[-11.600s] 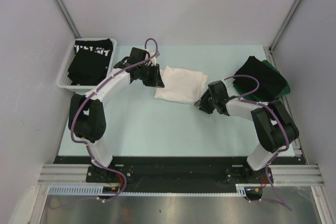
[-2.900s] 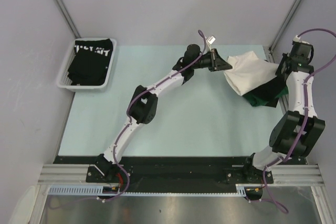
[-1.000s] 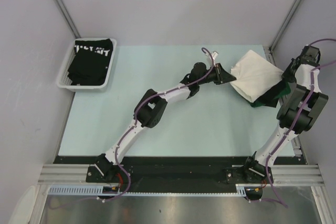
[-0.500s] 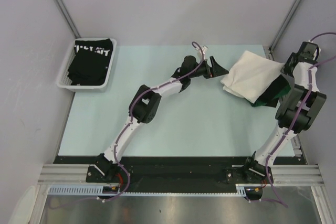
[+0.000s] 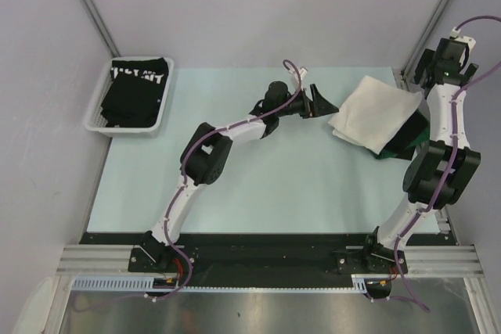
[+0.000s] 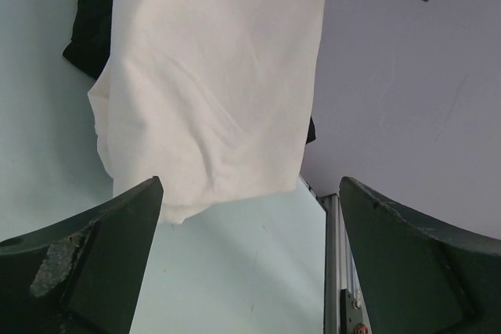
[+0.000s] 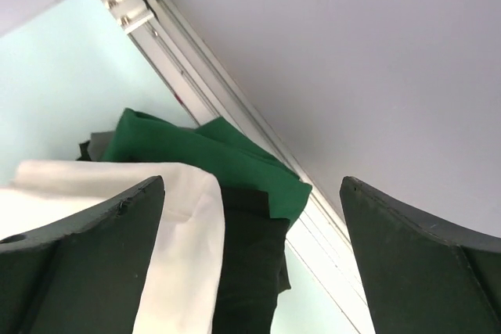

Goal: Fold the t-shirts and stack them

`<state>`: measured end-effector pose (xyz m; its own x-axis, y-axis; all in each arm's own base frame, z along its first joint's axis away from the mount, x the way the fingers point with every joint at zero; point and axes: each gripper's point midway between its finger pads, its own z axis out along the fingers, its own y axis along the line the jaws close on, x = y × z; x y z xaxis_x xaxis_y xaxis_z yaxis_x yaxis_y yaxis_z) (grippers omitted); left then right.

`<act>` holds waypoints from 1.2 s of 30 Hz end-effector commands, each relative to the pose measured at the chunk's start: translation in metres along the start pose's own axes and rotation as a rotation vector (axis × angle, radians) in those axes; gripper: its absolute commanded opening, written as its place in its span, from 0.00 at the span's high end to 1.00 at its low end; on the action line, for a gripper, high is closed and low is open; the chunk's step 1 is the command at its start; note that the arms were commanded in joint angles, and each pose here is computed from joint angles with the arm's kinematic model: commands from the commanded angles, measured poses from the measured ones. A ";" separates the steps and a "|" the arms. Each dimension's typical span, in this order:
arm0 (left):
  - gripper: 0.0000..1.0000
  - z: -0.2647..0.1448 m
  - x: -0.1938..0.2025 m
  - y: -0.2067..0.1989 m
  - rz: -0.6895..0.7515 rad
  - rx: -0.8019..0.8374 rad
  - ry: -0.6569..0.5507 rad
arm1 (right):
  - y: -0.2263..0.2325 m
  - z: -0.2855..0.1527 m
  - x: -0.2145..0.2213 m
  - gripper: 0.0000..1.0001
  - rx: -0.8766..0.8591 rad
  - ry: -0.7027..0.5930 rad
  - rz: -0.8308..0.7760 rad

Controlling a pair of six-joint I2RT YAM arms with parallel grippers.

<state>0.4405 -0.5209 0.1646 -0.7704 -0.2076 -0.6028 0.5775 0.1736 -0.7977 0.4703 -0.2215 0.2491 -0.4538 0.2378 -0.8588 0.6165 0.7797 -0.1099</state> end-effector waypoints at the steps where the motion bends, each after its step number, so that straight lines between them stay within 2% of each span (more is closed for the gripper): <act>1: 0.01 -0.018 -0.033 -0.046 0.119 0.078 -0.058 | -0.023 -0.034 -0.050 0.00 0.053 -0.135 0.042; 6: 0.01 -0.023 -0.031 -0.052 0.119 0.083 -0.053 | -0.023 -0.042 -0.052 0.00 0.017 -0.137 0.064; 10: 0.00 -0.027 -0.035 -0.059 0.125 0.092 -0.050 | -0.027 -0.035 -0.030 0.00 0.015 -0.093 0.089; 16: 0.01 -0.048 -0.044 -0.064 0.122 0.077 -0.065 | -0.040 -0.013 0.009 0.00 -0.063 -0.005 0.277; 21: 0.01 -0.064 -0.044 -0.056 0.125 0.047 -0.052 | -0.033 -0.004 0.027 0.00 -0.100 0.031 0.302; 36: 0.00 -0.071 -0.041 -0.048 0.143 0.001 -0.020 | -0.015 -0.015 0.019 0.00 -0.202 0.014 0.393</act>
<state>0.4342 -0.4557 0.1880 -0.7382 -0.1986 -0.6447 0.6020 0.2375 -0.7624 0.4406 -0.2244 0.2078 -0.3057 0.5472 -0.7792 0.6438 0.7217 0.2542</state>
